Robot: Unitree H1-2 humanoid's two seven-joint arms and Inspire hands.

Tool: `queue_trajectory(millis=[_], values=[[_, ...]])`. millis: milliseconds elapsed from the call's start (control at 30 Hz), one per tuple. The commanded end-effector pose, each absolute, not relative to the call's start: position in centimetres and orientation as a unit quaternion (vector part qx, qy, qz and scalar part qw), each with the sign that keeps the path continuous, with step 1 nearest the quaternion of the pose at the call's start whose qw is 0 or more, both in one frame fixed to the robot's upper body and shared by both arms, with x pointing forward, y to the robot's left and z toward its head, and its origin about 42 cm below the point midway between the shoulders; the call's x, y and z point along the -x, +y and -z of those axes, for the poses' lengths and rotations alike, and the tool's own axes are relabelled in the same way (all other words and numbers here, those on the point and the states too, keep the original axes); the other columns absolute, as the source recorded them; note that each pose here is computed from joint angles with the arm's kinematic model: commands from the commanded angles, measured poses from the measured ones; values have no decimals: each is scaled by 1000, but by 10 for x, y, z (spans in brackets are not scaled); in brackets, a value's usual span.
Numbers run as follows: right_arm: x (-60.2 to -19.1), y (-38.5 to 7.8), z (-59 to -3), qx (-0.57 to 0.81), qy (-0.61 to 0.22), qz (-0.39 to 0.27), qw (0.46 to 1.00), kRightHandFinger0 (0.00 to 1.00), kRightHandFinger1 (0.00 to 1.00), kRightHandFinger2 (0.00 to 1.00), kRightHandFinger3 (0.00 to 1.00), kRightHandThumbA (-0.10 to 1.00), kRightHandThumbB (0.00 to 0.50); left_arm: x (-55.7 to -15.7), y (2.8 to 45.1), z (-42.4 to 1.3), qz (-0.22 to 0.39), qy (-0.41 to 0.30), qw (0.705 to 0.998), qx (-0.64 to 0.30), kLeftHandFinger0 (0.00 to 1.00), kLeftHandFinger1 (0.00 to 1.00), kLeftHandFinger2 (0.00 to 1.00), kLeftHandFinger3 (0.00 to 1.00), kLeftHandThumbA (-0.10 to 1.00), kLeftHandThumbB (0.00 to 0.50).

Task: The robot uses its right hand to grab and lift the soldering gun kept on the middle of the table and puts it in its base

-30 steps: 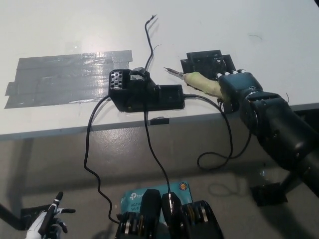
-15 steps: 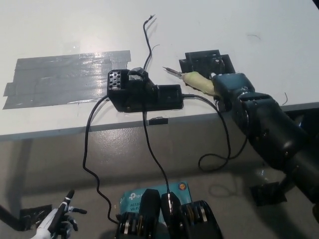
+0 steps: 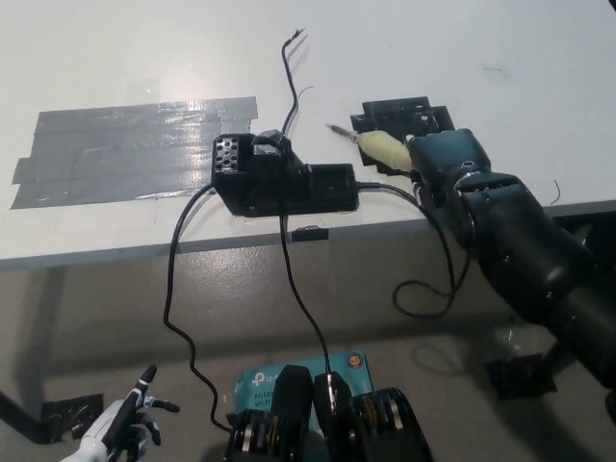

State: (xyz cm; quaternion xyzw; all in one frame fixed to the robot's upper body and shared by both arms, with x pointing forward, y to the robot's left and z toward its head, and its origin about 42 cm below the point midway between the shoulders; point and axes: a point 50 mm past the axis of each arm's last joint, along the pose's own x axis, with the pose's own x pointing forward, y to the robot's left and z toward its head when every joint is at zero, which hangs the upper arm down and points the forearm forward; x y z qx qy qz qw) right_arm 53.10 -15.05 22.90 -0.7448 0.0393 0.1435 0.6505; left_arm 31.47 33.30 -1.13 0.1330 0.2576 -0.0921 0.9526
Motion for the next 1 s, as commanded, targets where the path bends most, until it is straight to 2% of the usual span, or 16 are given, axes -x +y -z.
queue_trajectory(millis=[0,33,200,300,333,367,400,433,467,500,567,633,733,800,833,967], values=[[-529,-176,-221,772,55,-115,623,0,287,667,759,-20,1,-320,340,0,105,231,956,-149,0,0,202,498,1000,500],[-527,-181,-223,765,35,-109,633,0,267,644,632,-91,30,-320,341,0,105,232,955,-151,0,0,202,495,1000,500],[-526,-193,-236,767,7,-91,636,8,382,765,614,-100,20,-319,342,-2,103,237,954,-154,0,0,198,497,1000,500],[-526,-198,-245,750,-23,-80,656,0,361,731,683,-100,6,-317,345,-1,98,242,952,-158,0,2,193,490,1000,500],[-526,-200,-250,736,-41,-79,671,0,330,729,870,-100,0,-317,346,0,99,244,951,-160,0,4,191,495,1000,500],[-526,-204,-258,729,-58,-77,677,91,431,862,846,-100,0,-317,346,1,100,243,951,-161,0,1,189,493,1000,500],[-526,-206,-262,726,-66,-76,680,166,483,837,834,-100,0,-318,347,1,101,243,951,-162,0,0,187,489,1000,500],[-526,-208,-270,722,-88,-75,682,77,409,729,650,-100,40,-319,348,1,101,242,951,-167,0,0,180,500,1000,500],[-526,-210,-273,720,-102,-74,683,11,375,688,602,-100,24,-318,348,1,101,243,950,-168,0,0,179,503,1000,500],[-526,-213,-276,716,-124,-70,684,0,317,613,418,-100,18,-318,348,1,100,244,950,-169,0,0,186,503,1000,500],[-524,-215,-289,714,-148,-60,681,0,190,521,564,-100,24,-317,350,2,102,245,949,-171,0,0,206,504,1000,500],[-523,-216,-293,712,-155,-56,683,0,149,491,491,-100,1,-317,352,2,104,246,947,-176,0,0,204,489,1000,500],[-522,-221,-302,686,-187,-46,702,0,122,516,133,-100,0,-316,352,2,105,246,947,-175,0,0,176,454,1000,500],[-521,-222,-305,685,-192,-44,701,0,109,507,117,-100,0,-316,352,3,101,250,947,-173,0,0,171,459,1000,500],[-521,-224,-311,689,-208,-39,693,0,117,526,110,-100,92,-315,353,4,105,249,947,-174,0,0,182,468,1000,500],[-519,-225,-326,666,-280,-43,690,0,26,463,236,-100,0,-315,356,4,107,250,946,-176,0,0,196,474,1000,500]])
